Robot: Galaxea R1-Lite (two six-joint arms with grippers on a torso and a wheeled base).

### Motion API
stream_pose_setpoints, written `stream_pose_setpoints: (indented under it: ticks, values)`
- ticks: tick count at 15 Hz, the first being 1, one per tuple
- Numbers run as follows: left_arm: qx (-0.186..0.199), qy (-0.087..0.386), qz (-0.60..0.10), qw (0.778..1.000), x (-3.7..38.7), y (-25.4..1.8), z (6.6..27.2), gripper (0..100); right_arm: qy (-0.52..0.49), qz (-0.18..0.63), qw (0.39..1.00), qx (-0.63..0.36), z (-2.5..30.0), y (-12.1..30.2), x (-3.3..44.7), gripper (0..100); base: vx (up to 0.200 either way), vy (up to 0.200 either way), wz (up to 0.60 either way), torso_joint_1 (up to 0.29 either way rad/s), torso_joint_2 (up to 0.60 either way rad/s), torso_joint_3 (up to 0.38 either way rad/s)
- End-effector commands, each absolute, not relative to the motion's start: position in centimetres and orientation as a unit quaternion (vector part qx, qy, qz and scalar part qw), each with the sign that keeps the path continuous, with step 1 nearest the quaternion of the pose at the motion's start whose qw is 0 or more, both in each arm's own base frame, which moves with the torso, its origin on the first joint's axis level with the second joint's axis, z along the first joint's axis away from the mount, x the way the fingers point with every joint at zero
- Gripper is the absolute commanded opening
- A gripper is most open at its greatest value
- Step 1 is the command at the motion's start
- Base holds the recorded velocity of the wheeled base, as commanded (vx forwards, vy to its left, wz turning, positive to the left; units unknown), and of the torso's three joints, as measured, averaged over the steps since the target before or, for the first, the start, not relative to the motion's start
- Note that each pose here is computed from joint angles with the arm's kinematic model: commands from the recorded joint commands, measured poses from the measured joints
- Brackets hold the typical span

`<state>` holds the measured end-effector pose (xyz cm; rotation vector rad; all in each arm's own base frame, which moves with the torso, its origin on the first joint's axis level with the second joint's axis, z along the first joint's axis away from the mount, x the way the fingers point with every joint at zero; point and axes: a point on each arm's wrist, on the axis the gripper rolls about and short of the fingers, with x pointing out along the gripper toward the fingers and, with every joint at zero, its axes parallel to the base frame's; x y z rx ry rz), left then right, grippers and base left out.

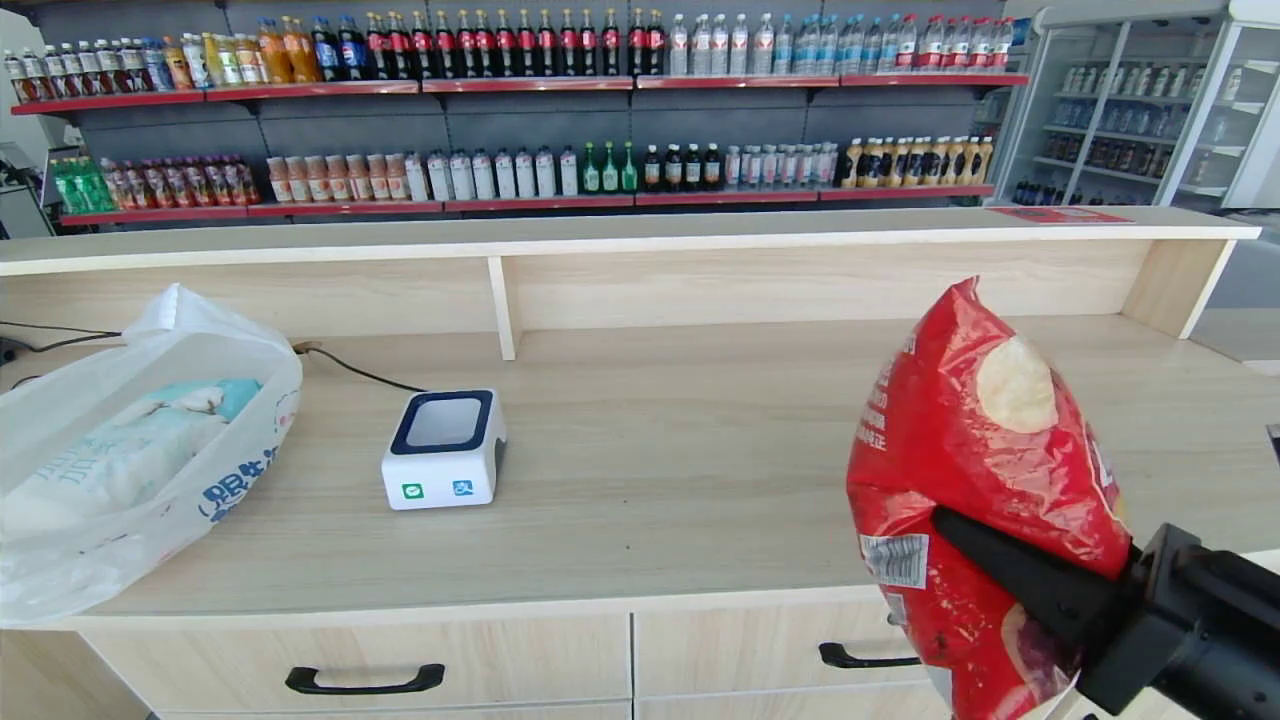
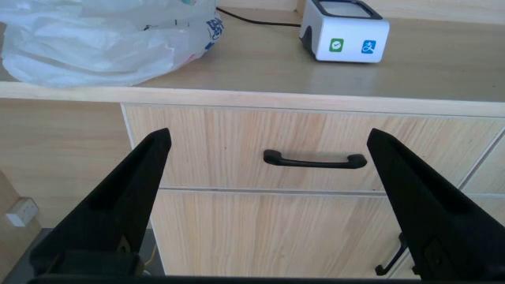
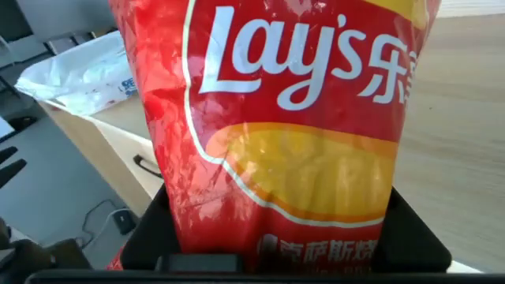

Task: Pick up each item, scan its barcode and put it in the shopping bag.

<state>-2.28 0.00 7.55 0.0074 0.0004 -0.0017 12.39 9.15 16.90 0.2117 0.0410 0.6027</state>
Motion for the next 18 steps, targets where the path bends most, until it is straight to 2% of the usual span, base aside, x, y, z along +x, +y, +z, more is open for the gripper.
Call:
stream_pose_setpoints:
  ticks: [1, 5, 8, 11, 13, 15, 18]
  values:
    - [0.004, 0.000, -0.001, 1.000, -2.3, 0.0, 7.5, 100, 0.011, 0.207, 0.976, 0.061, 16.5, 7.0, 13.9, 0, 0.000, 0.000, 0.00, 0.000, 0.00, 0.000]
    - [0.005, 0.000, -0.001, 1.000, -2.3, 0.0, 7.5, 100, -0.002, 0.140, 0.989, -0.041, 16.6, 5.4, 15.7, 0, 0.000, 0.000, 0.00, 0.000, 0.00, 0.000]
    - [0.004, 0.000, -0.001, 1.000, -2.3, 0.0, 7.5, 100, 0.000, 0.069, 0.997, -0.042, 16.7, 4.5, 16.9, 0, 0.000, 0.000, 0.00, 0.000, 0.00, 0.000]
    - [0.003, 0.000, -0.001, 1.000, -2.3, 0.0, 7.5, 100, -0.013, -0.009, 0.999, -0.034, 17.0, 4.0, 16.1, 0, 0.000, 0.000, 0.00, 0.000, 0.00, 0.000]
    - [0.002, 0.000, -0.001, 1.000, -2.3, 0.0, 7.5, 100, -0.023, -0.012, 1.000, -0.007, 17.3, 3.9, 15.6, 0, 0.000, 0.000, 0.00, 0.000, 0.00, 0.000]
    - [0.003, 0.000, -0.001, 1.000, -2.3, 0.0, 7.5, 100, -0.023, 0.060, 0.998, 0.020, 16.9, 4.3, 14.2, 0, 0.000, 0.200, 0.00, 0.007, 0.00, 0.002]
    - [0.000, 0.000, 0.000, 1.000, -2.3, 0.0, 7.5, 100, -0.006, 0.066, 0.997, 0.029, 15.5, 3.8, 12.5, 0, 0.000, 0.200, 0.00, -0.002, 0.00, 0.002]
